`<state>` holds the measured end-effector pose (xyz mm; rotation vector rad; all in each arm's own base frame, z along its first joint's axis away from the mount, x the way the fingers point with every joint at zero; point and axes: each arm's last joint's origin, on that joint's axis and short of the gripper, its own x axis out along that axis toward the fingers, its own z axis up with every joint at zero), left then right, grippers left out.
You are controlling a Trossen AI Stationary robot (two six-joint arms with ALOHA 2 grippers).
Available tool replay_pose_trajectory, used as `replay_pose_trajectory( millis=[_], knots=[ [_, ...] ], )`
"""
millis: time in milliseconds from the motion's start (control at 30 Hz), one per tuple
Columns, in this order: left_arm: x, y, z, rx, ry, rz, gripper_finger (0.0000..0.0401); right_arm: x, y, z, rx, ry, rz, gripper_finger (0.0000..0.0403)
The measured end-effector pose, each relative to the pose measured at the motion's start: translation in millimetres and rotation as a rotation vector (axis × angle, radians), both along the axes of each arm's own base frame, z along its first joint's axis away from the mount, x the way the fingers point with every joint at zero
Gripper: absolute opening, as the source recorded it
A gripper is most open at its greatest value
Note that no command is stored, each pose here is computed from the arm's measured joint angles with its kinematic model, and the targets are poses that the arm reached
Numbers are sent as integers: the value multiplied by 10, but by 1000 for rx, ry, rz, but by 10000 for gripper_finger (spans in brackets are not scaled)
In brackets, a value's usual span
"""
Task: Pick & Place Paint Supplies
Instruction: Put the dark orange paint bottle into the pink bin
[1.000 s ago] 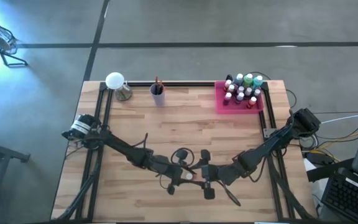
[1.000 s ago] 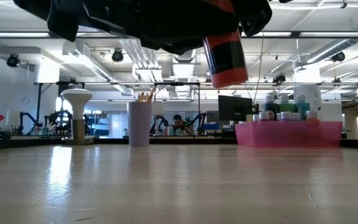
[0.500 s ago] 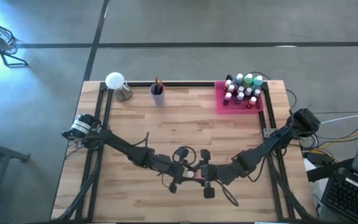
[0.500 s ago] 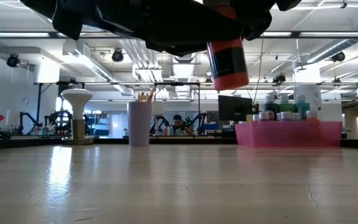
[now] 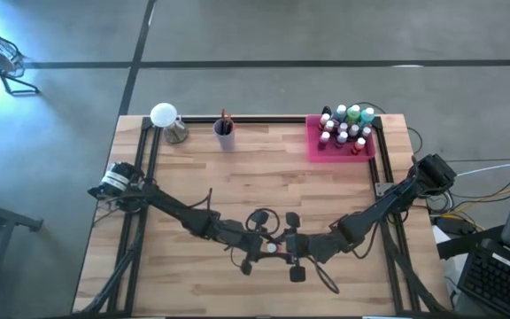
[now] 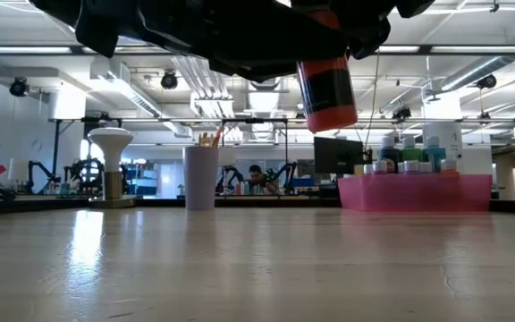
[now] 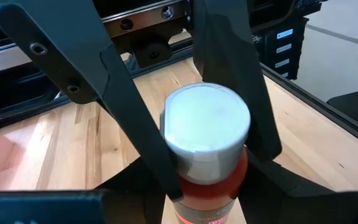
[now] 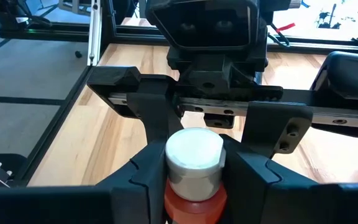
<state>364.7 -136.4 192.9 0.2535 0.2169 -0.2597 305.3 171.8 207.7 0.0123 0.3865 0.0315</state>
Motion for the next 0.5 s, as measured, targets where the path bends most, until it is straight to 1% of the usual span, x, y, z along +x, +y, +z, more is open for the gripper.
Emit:
replay_pose_trajectory(
  millis=[133,233,367,433,500],
  knots=[
    [-2,1,-1,-10,7,6,166,-1,1,0,4,1,-1,125],
    [-3,10,-6,-16,11,50,181,-2,-1,0,5,2,-3,114],
    [-17,22,-23,-9,41,63,216,-13,-6,20,7,2,-3,114],
    [-47,37,-49,0,94,73,238,-19,-7,28,10,3,-1,119],
    [-98,80,-44,16,160,111,259,-28,-11,19,19,18,-8,125]
  ],
)
